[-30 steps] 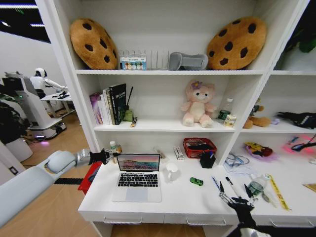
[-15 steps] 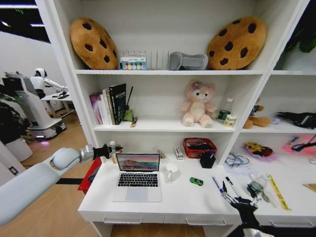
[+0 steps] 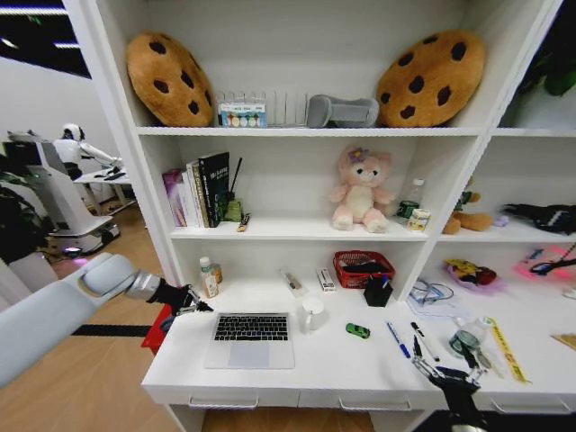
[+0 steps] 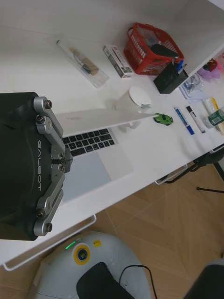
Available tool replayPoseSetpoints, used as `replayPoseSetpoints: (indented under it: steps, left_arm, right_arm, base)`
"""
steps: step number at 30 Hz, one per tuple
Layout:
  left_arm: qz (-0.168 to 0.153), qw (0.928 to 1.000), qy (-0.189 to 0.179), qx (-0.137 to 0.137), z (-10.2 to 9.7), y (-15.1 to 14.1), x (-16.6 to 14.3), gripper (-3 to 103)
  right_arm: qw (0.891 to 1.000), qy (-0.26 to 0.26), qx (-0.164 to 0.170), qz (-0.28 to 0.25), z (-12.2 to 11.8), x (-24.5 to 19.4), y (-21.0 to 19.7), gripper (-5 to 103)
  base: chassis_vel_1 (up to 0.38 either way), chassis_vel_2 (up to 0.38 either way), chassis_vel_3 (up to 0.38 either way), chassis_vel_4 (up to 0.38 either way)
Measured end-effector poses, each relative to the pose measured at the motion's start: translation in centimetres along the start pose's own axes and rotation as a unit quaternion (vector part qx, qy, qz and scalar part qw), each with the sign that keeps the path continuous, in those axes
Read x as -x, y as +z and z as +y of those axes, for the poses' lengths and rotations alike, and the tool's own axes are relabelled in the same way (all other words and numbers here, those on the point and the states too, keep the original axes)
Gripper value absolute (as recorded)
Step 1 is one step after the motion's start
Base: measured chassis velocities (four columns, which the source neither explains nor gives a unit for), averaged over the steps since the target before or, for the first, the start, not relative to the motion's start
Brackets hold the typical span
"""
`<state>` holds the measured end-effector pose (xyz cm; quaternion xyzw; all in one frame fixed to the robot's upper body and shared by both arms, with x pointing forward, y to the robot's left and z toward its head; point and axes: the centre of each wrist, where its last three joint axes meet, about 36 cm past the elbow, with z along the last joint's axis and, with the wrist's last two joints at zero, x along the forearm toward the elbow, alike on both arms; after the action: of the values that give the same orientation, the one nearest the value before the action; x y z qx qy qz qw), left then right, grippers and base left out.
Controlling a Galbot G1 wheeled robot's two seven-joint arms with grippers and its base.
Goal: Organize the objects on the table.
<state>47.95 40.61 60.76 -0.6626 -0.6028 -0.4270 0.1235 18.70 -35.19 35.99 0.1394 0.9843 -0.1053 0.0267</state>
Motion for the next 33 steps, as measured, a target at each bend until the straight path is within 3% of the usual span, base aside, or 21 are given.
replayPoseSetpoints:
  steps: [3, 5, 6, 8, 9, 11, 12, 14, 16, 18, 20, 23, 24, 25, 26, 28, 30, 31, 33]
  left_arm:
    - [-0.009, 0.9997, -0.02, -0.011, -0.7, 0.1, 0.1, 0]
    - [-0.028, 0.9899, -0.127, -0.056, -2.2, 1.7, 0.8, 0]
    - [-0.028, 0.9899, -0.127, -0.056, -2.2, 1.7, 0.8, 0]
    - [-0.036, 0.9701, -0.221, -0.094, -3.2, 2.9, 1.4, 0]
    - [-0.036, 0.9701, -0.221, -0.094, -3.2, 2.9, 1.4, 0]
    - [-0.046, 0.9431, -0.294, -0.147, -4.8, 3.1, 3.0, 0]
    - [-0.046, 0.9431, -0.294, -0.147, -4.8, 3.1, 3.0, 0]
    - [-0.043, 0.9258, -0.334, -0.172, -5.2, 2.5, 4.0, 0]
    - [-0.042, 0.9218, -0.342, -0.178, -5.3, 2.2, 4.5, 0]
    - [-0.038, 0.9226, -0.338, -0.181, -5.3, 1.8, 5.0, 0]
    - [-0.032, 0.9286, -0.327, -0.173, -5.5, 1.7, 5.3, 0]
    - [-0.014, 0.9492, -0.29, -0.12, -6.2, 1.9, 5.5, 0]
    - [-0.014, 0.9492, -0.29, -0.12, -6.2, 1.9, 5.5, 0]
    - [-0.006, 0.9562, -0.275, -0.1, -6.4, 1.9, 5.3, 0]
    - [-0.006, 0.9562, -0.275, -0.1, -6.4, 1.9, 5.3, 0]
    - [0.017, 0.9709, -0.234, -0.047, -6.3, 1.7, 4.5, 0]
    - [0.059, 0.9845, -0.164, 0.018, -6.2, 1.2, 3.7, 0]
    - [0.059, 0.9845, -0.164, 0.018, -6.2, 1.2, 3.7, 0]
    - [0.079, 0.9884, -0.12, 0.047, -6.5, 0.9, 3.9, 0]
  right_arm:
    - [1.0, -0.001, 0.001, 0.0, 0.1, 0.1, 0.0, 100]
    - [1.0, -0.004, 0.005, 0.001, 0.5, 0.2, -0.1, 100]
    - [1.0, -0.004, 0.005, 0.001, 0.5, 0.2, -0.1, 100]
    - [1.0, -0.005, 0.007, 0.001, 0.7, 0.2, -0.3, 100]
    - [1.0, -0.005, 0.007, 0.001, 0.7, 0.2, -0.3, 100]
    - [1.0, -0.005, 0.007, 0.002, 0.7, 0.0, -0.3, 100]
    - [1.0, -0.005, 0.007, 0.002, 0.7, 0.0, -0.3, 100]
    - [1.0, -0.005, 0.005, 0.002, 0.6, -0.1, -0.3, 100]
    - [1.0, -0.004, 0.005, 0.002, 0.5, -0.1, -0.3, 100]
    - [1.0, -0.003, 0.005, 0.001, 0.4, -0.2, -0.3, 100]
    - [1.0, -0.001, 0.005, 0.0, 0.2, -0.2, -0.3, 100]
    - [1.0, 0.004, 0.004, 0.001, -0.3, -0.6, -0.1, 100]
    - [1.0, 0.004, 0.004, 0.001, -0.3, -0.6, -0.1, 100]
    - [1.0, 0.006, 0.004, 0.002, -0.5, -0.8, 0.1, 100]
    - [1.0, 0.006, 0.004, 0.002, -0.5, -0.8, 0.1, 100]
    - [1.0, 0.01, 0.006, 0.005, -0.7, -1.0, 0.3, 100]
    - [1.0, 0.015, 0.011, 0.008, -0.7, -1.3, 0.4, 100]
    - [1.0, 0.015, 0.011, 0.008, -0.7, -1.3, 0.4, 100]
    - [1.0, 0.018, 0.013, 0.009, -0.6, -1.6, 0.5, 100]
  base:
    - [0.0, 0.0, 0.0, 0.0]
    - [0.0, 0.0, 0.0, 0.0]
    - [0.0, 0.0, 0.0, 0.0]
    - [0.0, 0.0, 0.0, 0.0]
    - [0.0, 0.0, 0.0, 0.0]
    - [0.0, 0.0, 0.0, 0.0]
    - [0.0, 0.0, 0.0, 0.0]
    - [0.0, 0.0, 0.0, 0.0]
    - [0.0, 0.0, 0.0, 0.0]
    - [0.0, 0.0, 0.0, 0.0]
    - [0.0, 0.0, 0.0, 0.0]
    - [0.0, 0.0, 0.0, 0.0]
    - [0.0, 0.0, 0.0, 0.0]
    - [0.0, 0.0, 0.0, 0.0]
    - [0.0, 0.0, 0.0, 0.0]
    - [0.0, 0.0, 0.0, 0.0]
    - [0.0, 0.0, 0.0, 0.0]
    - [0.0, 0.0, 0.0, 0.0]
    - [0.0, 0.0, 0.0, 0.0]
